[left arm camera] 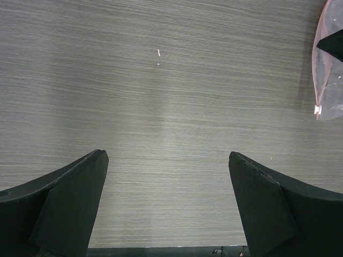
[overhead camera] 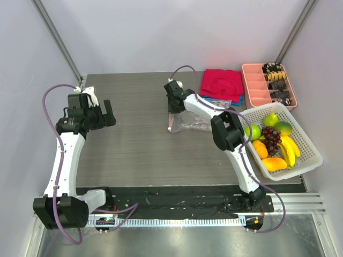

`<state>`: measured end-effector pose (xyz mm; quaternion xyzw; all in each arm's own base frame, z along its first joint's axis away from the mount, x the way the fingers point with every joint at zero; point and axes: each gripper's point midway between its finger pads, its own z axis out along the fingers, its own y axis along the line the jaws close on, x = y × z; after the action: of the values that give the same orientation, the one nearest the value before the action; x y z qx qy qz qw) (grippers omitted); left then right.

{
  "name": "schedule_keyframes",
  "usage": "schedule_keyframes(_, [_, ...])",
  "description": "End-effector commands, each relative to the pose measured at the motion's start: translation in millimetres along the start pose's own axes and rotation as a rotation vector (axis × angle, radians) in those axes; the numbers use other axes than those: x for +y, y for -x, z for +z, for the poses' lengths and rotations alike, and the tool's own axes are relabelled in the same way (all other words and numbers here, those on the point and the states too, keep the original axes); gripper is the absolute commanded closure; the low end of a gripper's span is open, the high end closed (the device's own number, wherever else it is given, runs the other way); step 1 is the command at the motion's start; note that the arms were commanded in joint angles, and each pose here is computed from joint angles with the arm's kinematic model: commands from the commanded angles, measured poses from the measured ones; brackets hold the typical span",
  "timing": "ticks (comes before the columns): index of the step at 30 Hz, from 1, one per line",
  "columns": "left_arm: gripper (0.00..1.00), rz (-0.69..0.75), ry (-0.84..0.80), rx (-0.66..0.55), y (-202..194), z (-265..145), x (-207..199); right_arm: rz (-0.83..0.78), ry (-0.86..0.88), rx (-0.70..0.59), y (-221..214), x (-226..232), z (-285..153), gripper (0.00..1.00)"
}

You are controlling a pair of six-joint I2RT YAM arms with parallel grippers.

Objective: Place the food in the zip-top bag and seal the zipper
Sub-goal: Pick up the zipper food storage bag at the center of the board.

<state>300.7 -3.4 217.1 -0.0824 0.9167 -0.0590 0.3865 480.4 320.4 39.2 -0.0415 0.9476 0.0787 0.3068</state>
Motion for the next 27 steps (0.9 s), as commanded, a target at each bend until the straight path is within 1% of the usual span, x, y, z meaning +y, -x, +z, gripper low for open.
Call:
schedule_keyframes(1, [0.00, 0.024, -0.029, -0.070, 19.7, -5.5, -5.0, 0.049, 0.207, -0.058, 44.2, 29.2, -52.7, 0.99])
schedule_keyframes(2, [0.00, 0.027, -0.061, -0.070, 20.5, -6.0, -10.7, 0.041, 0.279, -0.046, 44.3, 37.7, -61.9, 0.99])
schedule_keyframes(3, [0.00, 0.032, -0.079, -0.073, 21.3, -6.6, -13.7, 0.026, 0.380, -0.090, 60.9, 48.7, -86.5, 0.99])
schedule_keyframes(4, [0.00, 0.038, -0.107, -0.086, 24.6, -7.5, -19.0, 0.012, 0.427, -0.075, 52.7, 50.1, -91.2, 0.99])
schedule_keyframes(5, [0.00, 0.042, -0.156, -0.097, 27.4, -11.4, -27.8, -0.003, 0.495, -0.130, 68.1, 55.7, -122.3, 0.99])
schedule_keyframes(6, [0.00, 0.044, -0.191, -0.111, 30.9, -14.4, -34.3, -0.018, 0.569, -0.162, 76.4, 61.1, -136.6, 0.99])
schedule_keyframes(8, [0.00, 0.042, -0.245, -0.165, 44.8, -20.8, -45.3, -0.026, 0.658, -0.205, 87.8, 68.9, -167.1, 0.99])
schedule_keyframes(9, [0.00, 0.040, -0.301, -0.193, 54.8, -29.7, -56.9, -0.009, 0.726, -0.262, 105.2, 76.8, -196.6, 0.99])
schedule_keyframes(11, [0.00, 0.042, -0.337, -0.239, 72.8, -38.1, -65.4, 0.012, 0.874, -0.305, 123.0, 97.1, -241.8, 0.99])
schedule_keyframes(12, [0.00, 0.046, -0.364, -0.277, 91.0, -50.0, -72.6, 0.091, 0.976, -0.350, 142.1, 108.8, -275.7, 0.99])
schedule_keyframes(13, [0.00, 0.045, -0.372, -0.284, 97.6, -53.6, -75.1, 0.114, 1.066, -0.346, 145.3, 118.2, -297.1, 0.99])
schedule_keyframes(15, [0.00, 0.027, -0.382, -0.307, 113.3, -63.5, -79.6, 0.189, 1.220, -0.404, 166.0, 130.0, -339.3, 0.99])
schedule_keyframes(16, [0.00, 0.010, -0.392, -0.313, 123.7, -70.2, -83.7, 0.297, 1.288, -0.333, 166.9, 135.8, -353.2, 0.99])
schedule_keyframes(18, [0.00, 0.001, -0.398, -0.316, 130.1, -74.9, -85.7, 0.382, 1.361, -0.294, 171.4, 137.8, -366.8, 0.99])
schedule_keyframes(19, [0.00, -0.011, -0.400, -0.321, 133.6, -77.9, -86.8, 0.460, 1.376, -0.220, 164.2, 137.9, -362.3, 0.99])
schedule_keyframes(21, [0.00, -0.012, -0.407, -0.321, 131.2, -78.4, -87.6, 0.474, 1.353, -0.198, 153.5, 134.4, -348.4, 0.99])
schedule_keyframes(22, [0.00, -0.007, -0.415, -0.333, 131.3, -80.9, -88.8, 0.470, 1.298, -0.175, 139.1, 130.0, -325.6, 0.99])
schedule_keyframes(23, [0.00, -0.007, -0.433, -0.303, 121.2, -73.7, -90.6, 0.426, 1.240, -0.225, 134.2, 124.1, -315.2, 0.99])
schedule_keyframes(24, [0.00, -0.006, -0.442, -0.292, 117.0, -71.3, -91.4, 0.440, 1.159, -0.175, 111.9, 117.3, -283.3, 0.99])
schedule_keyframes(26, [0.00, -0.004, -0.478, -0.222, 100.2, -60.9, -94.8, 0.443, 1.056, -0.160, 92.9, 102.3, -248.8, 0.99])
schedule_keyframes(27, [0.00, -0.007, -0.490, -0.190, 93.3, -56.0, -95.9, 0.471, 0.975, -0.121, 72.3, 90.9, -219.7, 0.99])
